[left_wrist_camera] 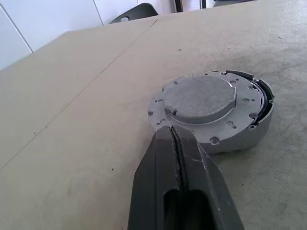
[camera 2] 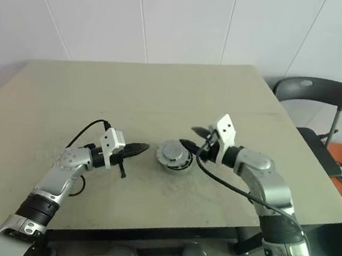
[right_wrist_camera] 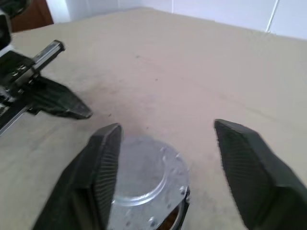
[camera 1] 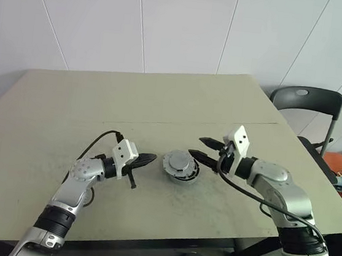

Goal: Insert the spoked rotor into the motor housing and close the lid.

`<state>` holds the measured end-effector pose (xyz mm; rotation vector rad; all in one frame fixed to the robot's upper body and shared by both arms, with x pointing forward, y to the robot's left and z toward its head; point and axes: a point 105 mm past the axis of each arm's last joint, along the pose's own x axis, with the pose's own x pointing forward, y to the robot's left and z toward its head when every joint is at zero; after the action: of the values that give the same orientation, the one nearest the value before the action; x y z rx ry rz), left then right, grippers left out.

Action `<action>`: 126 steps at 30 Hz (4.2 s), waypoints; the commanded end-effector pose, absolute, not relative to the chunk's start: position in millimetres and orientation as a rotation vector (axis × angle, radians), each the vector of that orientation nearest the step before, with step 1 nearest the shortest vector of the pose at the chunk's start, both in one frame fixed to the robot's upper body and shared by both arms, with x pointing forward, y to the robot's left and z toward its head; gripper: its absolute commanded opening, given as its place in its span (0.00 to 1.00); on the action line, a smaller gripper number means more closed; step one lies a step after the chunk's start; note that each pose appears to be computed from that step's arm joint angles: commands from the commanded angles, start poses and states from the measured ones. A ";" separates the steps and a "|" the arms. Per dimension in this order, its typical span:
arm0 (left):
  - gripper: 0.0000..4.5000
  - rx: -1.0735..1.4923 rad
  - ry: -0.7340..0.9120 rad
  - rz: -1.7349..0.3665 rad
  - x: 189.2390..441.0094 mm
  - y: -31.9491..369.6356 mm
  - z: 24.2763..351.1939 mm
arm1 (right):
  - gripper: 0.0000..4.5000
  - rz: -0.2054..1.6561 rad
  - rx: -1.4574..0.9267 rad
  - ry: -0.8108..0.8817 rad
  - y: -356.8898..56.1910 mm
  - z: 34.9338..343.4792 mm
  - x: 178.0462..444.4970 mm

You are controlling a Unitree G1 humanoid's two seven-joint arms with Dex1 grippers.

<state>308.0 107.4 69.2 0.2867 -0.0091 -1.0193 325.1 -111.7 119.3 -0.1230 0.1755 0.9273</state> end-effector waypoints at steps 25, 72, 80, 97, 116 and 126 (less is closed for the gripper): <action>0.00 0.297 -0.021 -0.987 300.5 125.8 72.4 | 1.00 1.072 -0.295 0.432 -55.7 67.2 318.9; 0.00 0.271 -0.031 -1.020 291.4 106.7 80.6 | 0.68 1.080 -0.311 0.410 -80.6 56.8 319.2; 0.00 0.272 -0.032 -1.018 291.9 106.8 81.3 | 0.68 1.075 -0.301 0.497 -100.2 32.7 305.5; 0.00 0.268 -0.042 -1.029 290.8 98.4 82.8 | 0.68 0.926 -0.312 0.545 -121.7 23.5 325.1; 0.00 0.268 -0.041 -1.032 294.4 97.5 88.5 | 0.68 0.960 -0.165 0.480 -87.2 34.1 317.0; 0.00 0.271 -0.034 -1.024 300.0 105.1 86.5 | 0.68 0.967 -0.260 0.444 -84.9 31.1 315.1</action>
<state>293.3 99.3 72.1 0.2534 0.0203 -1.0417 321.6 -80.7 52.4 -0.2592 0.3574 0.9795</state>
